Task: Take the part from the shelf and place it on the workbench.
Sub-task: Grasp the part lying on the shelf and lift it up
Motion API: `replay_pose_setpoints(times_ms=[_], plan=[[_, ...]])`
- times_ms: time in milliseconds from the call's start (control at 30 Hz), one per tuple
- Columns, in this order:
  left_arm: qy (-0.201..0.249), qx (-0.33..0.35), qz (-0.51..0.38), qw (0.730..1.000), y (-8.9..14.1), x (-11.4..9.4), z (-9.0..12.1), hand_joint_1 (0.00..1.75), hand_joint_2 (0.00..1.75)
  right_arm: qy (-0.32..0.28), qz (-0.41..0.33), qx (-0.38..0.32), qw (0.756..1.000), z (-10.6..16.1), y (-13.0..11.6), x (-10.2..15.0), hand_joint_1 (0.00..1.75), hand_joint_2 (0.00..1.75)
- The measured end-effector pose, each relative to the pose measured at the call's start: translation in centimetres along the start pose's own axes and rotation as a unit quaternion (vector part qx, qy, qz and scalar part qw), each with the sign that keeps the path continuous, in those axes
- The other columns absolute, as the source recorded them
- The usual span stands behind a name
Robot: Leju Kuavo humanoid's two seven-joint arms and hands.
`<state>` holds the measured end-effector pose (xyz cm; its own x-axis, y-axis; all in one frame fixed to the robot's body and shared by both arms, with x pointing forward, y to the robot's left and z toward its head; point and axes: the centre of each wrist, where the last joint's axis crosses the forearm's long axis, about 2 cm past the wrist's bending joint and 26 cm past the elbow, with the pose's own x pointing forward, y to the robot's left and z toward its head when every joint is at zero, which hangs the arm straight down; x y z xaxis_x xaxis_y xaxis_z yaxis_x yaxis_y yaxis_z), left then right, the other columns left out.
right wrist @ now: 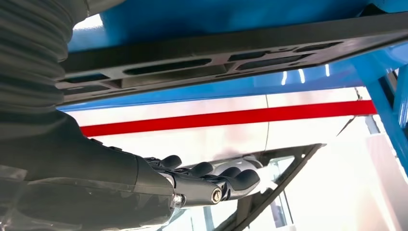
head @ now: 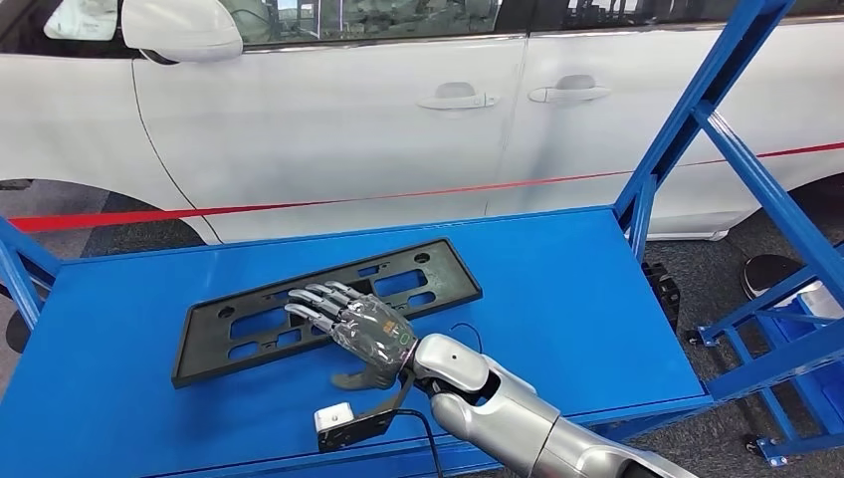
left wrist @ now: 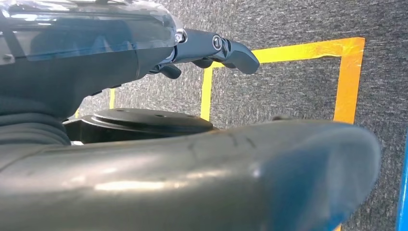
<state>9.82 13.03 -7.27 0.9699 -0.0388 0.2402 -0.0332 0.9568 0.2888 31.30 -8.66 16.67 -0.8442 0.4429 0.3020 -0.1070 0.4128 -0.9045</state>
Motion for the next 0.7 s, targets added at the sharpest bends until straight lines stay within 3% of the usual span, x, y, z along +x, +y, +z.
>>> replay_pose_setpoints(times_ms=[433, 700], plan=[[-0.008, -0.004, -0.008, 1.000, -0.2, 0.1, 0.1, 0.00, 0.00, 0.066, -0.052, 0.016, 0.996, 1.9, 2.0, -1.2, 0.00, 1.75], [-0.018, -0.014, -0.024, 0.999, -0.3, 0.1, 0.2, 0.00, 0.00, 0.092, -0.087, 0.036, 0.991, 0.0, 4.1, -0.4, 0.00, 1.75]])
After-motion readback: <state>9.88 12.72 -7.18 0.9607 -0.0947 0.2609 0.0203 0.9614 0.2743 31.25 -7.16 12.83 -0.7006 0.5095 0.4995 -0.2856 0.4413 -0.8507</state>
